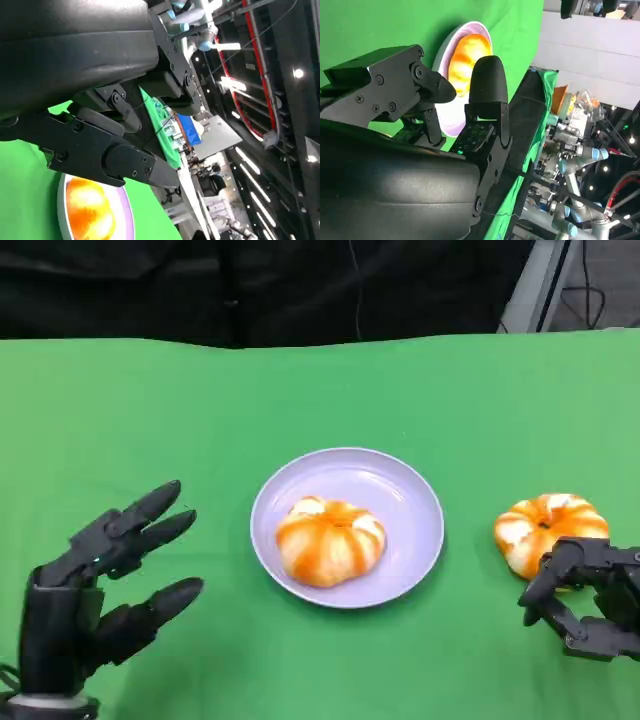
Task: Grasp the bread from the table and place it into the plate.
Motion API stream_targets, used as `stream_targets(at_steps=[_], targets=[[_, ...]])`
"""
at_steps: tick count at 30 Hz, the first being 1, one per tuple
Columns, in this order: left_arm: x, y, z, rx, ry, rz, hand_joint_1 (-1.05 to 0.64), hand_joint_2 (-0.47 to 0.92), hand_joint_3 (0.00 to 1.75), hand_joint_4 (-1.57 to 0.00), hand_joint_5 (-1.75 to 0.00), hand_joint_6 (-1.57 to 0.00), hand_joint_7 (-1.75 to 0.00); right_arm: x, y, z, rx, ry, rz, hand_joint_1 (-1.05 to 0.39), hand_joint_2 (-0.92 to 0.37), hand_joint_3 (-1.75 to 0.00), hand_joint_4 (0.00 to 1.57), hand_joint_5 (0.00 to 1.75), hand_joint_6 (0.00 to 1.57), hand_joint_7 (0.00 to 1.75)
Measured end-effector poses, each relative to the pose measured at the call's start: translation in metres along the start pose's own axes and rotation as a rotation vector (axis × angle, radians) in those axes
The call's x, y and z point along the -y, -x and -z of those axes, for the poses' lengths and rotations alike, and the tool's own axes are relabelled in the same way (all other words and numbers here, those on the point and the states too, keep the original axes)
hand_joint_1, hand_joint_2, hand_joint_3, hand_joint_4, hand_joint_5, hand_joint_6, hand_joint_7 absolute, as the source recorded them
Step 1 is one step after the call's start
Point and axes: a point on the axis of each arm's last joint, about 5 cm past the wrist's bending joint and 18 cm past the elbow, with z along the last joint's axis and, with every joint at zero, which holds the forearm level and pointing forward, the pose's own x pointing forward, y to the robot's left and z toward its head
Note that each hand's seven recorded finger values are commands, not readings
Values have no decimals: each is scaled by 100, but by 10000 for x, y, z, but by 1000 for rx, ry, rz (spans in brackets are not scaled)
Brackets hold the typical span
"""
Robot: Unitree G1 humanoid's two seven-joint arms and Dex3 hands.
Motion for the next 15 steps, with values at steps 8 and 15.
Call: stream_targets(at_steps=[8,15], targets=[[0,128,38,-61,97,-40,-44,92,7,-86,0,-71,-1,1,1,1,-1,0,1,13,-70,-85,86,143,91,103],[-5,153,58,-69,150,-36,-43,92,7,-86,0,-71,0,1,1,2,-2,-1,1,13,-71,-83,86,143,91,103]])
